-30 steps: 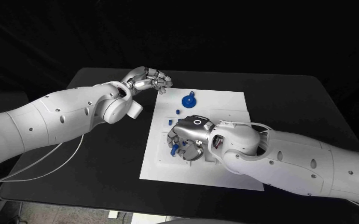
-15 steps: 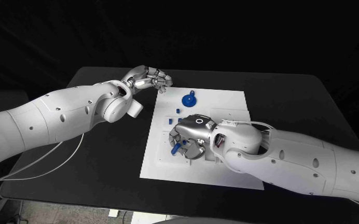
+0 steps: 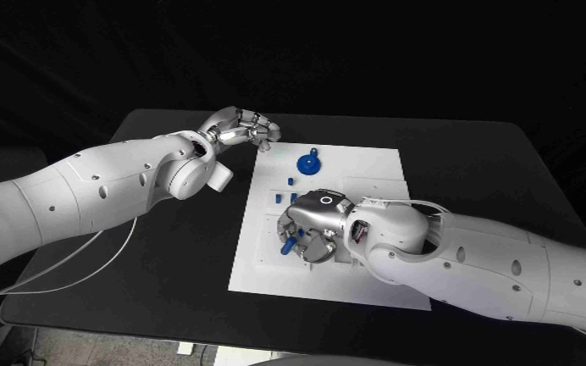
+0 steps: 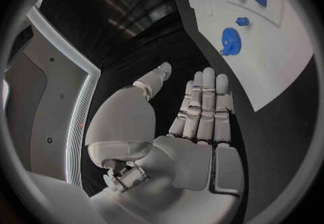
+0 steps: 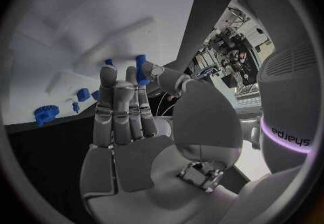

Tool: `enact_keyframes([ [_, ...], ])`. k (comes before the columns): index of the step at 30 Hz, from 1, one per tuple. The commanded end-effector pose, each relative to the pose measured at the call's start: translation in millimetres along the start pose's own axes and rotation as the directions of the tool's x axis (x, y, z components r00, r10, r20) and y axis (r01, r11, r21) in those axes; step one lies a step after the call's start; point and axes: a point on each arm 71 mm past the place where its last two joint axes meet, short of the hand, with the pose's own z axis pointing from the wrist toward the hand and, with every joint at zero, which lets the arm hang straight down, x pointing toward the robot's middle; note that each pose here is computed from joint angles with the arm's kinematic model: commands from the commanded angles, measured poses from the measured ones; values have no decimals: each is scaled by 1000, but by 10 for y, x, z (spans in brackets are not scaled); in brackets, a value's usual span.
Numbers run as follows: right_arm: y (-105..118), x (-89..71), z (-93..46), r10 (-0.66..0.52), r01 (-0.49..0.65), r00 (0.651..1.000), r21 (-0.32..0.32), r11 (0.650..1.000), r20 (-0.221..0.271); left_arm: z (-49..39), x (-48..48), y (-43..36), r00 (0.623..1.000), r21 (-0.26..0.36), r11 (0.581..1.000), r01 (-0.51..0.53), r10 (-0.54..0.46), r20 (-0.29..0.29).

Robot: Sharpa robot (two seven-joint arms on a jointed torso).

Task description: Assemble the parts on the task board

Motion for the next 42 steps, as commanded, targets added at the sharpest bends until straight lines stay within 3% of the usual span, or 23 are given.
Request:
enact_keyframes([
  [1,-11,18,-4,-8,8,1000,8,1000,-21,10,21,-19,1000,12,1000,8,-8,-14],
  [10,-30,20,-20,-13,14,1000,17,1000,-22,7,15,-16,1000,11,1000,8,-8,-13],
  [28,32,62,104,45,-45,998,-2,999,-40,6,27,-22,1000,11,1000,9,-9,-15],
  [42,12,81,90,65,-65,997,-1,998,-31,0,17,-18,1000,9,1000,8,-8,-13],
])
